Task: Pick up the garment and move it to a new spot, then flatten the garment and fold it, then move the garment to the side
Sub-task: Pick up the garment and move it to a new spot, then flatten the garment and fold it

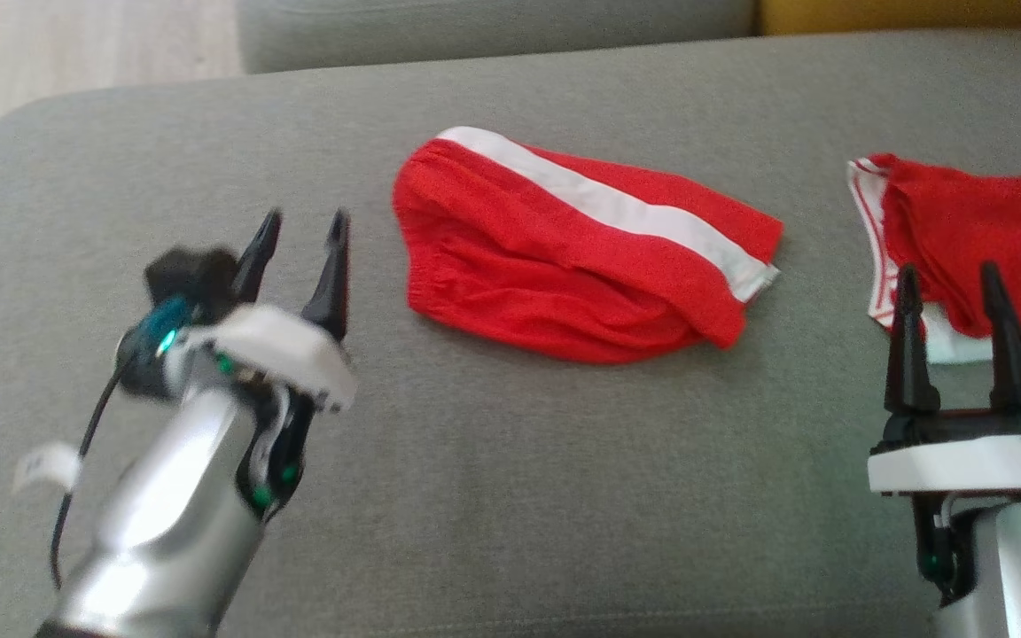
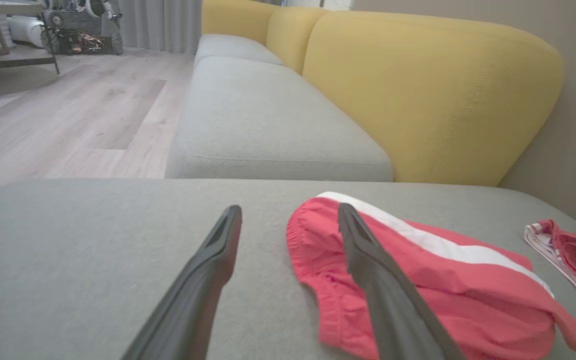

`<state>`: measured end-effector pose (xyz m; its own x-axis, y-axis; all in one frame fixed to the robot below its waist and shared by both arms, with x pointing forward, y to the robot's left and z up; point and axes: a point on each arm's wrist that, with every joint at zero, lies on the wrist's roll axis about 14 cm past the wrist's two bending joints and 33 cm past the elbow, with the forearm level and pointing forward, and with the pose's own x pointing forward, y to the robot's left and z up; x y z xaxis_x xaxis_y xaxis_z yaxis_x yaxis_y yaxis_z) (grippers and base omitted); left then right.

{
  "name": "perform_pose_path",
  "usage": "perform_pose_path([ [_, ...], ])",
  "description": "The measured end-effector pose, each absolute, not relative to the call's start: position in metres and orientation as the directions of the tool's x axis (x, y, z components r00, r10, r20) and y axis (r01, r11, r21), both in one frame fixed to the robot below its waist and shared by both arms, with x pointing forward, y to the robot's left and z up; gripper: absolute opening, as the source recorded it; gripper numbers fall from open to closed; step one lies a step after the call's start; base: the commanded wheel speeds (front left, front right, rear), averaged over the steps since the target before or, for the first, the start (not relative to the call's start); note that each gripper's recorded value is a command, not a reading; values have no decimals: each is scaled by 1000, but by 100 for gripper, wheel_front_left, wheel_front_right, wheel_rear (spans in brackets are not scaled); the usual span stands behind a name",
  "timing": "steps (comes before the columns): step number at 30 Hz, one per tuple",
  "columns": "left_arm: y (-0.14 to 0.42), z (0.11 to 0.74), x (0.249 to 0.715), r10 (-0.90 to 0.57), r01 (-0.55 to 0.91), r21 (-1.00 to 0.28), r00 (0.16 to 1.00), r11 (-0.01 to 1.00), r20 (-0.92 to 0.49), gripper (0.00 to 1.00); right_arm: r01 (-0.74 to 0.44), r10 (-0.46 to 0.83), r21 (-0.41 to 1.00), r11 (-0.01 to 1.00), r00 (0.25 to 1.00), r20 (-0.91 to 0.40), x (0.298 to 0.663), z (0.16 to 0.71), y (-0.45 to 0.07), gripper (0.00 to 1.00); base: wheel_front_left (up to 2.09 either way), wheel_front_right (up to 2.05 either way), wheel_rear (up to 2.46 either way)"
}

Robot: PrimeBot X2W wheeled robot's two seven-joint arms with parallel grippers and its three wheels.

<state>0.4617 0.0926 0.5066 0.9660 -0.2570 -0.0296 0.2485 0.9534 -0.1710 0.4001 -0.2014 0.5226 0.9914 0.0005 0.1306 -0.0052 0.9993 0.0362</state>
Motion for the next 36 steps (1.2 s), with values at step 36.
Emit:
perform_pose_path([
  [36, 195, 461, 370, 105, -129, -279, 990, 952, -97, 100, -559, 530, 29, 828, 767, -362, 489, 431, -10, 100, 0, 0, 0],
])
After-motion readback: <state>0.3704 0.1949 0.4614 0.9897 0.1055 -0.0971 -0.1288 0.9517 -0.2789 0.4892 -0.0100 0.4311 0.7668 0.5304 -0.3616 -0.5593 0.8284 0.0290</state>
